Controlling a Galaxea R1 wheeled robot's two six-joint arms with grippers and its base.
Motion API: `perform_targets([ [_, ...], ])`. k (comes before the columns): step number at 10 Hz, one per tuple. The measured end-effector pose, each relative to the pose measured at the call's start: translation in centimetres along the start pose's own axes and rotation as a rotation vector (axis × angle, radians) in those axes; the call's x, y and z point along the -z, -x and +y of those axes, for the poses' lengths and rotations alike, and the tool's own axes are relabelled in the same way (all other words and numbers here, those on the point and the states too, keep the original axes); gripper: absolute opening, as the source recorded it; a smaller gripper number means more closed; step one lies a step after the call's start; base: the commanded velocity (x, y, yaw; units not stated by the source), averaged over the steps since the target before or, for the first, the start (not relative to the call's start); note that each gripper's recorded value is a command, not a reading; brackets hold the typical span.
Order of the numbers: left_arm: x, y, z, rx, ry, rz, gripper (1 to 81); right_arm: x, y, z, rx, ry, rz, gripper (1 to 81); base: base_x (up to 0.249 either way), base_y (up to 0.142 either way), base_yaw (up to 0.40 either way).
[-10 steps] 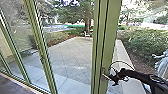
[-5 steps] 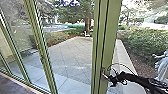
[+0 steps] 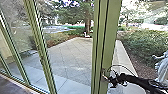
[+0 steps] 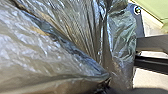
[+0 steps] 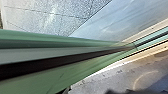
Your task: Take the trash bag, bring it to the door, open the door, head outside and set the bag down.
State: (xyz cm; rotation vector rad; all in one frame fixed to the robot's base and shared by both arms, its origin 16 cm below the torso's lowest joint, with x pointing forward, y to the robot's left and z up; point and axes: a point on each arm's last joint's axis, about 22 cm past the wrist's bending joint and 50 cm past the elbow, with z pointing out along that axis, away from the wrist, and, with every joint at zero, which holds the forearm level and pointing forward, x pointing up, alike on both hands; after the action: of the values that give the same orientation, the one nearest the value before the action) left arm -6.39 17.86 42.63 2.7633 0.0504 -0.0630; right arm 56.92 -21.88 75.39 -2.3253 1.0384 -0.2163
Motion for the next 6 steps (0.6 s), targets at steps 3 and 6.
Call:
perform_targets([
  [3,0.0,-1.3,0.1,-0.007,0.001,0.018,1.0,0.0,0.5,1.3,0.031,0.021,-0.017,81.1,0.103,0.0,0.0],
  [6,0.0,-1.3,0.0,-0.006,0.0,0.016,1.0,0.4,-1.5,0.5,-0.019,-0.008,0.043,81.1,0.0,0.0,0.0],
])
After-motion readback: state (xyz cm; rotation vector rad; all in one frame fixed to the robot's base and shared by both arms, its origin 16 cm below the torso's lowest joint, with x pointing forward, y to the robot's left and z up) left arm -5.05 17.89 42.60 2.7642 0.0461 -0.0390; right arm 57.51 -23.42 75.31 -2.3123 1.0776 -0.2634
